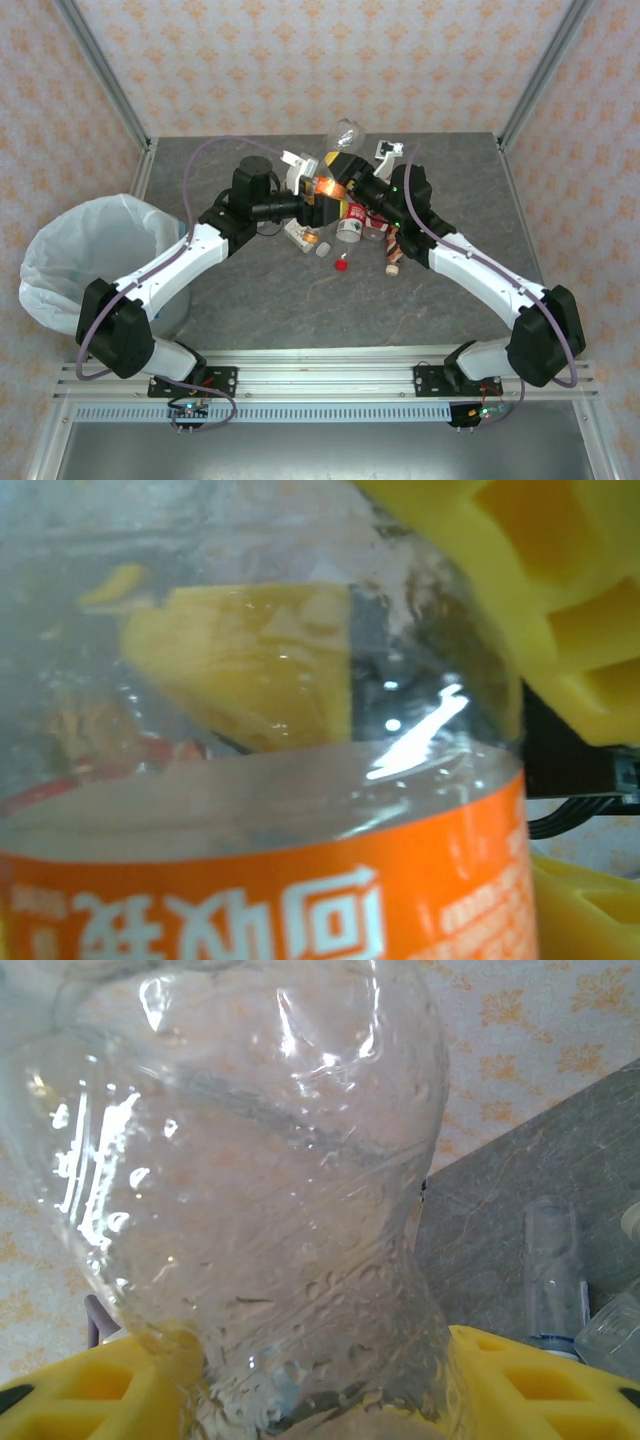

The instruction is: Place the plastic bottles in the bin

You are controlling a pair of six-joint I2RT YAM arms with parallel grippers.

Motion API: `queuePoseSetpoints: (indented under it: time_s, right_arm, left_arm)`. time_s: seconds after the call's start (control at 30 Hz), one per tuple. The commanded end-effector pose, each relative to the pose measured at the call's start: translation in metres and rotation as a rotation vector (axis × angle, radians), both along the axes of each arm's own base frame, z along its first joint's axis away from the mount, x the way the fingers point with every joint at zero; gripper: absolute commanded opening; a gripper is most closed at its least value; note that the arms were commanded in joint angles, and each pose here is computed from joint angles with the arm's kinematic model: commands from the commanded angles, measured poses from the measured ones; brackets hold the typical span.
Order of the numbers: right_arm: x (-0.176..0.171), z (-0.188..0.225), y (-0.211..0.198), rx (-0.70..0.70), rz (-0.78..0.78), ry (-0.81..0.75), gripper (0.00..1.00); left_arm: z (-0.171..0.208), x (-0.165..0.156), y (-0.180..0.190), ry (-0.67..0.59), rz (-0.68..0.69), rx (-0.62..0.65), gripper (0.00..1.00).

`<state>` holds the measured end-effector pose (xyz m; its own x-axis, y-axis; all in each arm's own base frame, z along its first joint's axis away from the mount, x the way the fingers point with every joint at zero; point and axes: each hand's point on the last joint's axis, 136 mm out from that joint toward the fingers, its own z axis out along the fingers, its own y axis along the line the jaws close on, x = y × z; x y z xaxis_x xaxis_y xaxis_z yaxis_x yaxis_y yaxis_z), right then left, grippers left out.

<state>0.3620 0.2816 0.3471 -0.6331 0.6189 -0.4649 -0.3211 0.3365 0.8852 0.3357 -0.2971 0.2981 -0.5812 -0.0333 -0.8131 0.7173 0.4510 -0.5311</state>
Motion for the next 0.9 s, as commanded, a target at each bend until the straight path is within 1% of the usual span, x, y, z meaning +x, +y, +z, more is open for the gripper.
queuePoseSetpoints:
  time_s: [0.0,0.07,0.13,0.3,0.37,0.43,0.57,0.73,0.77,0.87]
  right_arm:
    - [-0.006,0.026,0.002,0.036,0.019,-0.068,0.41]
    - [-0.007,0.026,0.002,0.029,0.021,-0.071,0.42]
    - [-0.008,0.025,0.002,0.018,0.022,-0.074,0.45]
    - [-0.009,0.025,-0.005,-0.024,-0.008,-0.1,0.6]
    - [-0.01,0.026,-0.01,-0.047,-0.031,-0.11,0.68]
    - [-0.011,0.029,-0.017,-0.07,-0.059,-0.127,0.73]
    - [-0.013,0.032,-0.04,-0.119,-0.166,-0.16,0.8]
    - [-0.018,0.028,-0.068,-0.208,-0.281,-0.184,0.89]
    - [-0.018,0.024,-0.074,-0.231,-0.306,-0.183,1.0]
    - [-0.017,0.014,-0.09,-0.288,-0.38,-0.178,0.99]
  left_arm:
    - [0.018,-0.001,-0.004,-0.044,-0.023,-0.021,0.77]
    - [0.016,-0.001,-0.003,-0.037,-0.02,-0.02,0.7]
    - [0.016,-0.001,-0.003,-0.032,-0.017,-0.017,0.69]
    - [0.012,0.008,0.003,-0.004,0.052,0.01,0.68]
    - [0.008,0.012,0.005,0.01,0.074,0.02,0.67]
    - [0.004,0.015,0.008,0.02,0.102,0.032,0.66]
    - [-0.005,0.022,0.018,0.033,0.182,0.065,0.63]
    - [-0.011,0.028,0.038,0.034,0.306,0.103,0.63]
    - [-0.012,0.029,0.042,0.036,0.331,0.115,0.63]
    - [-0.014,0.032,0.054,0.034,0.399,0.14,0.63]
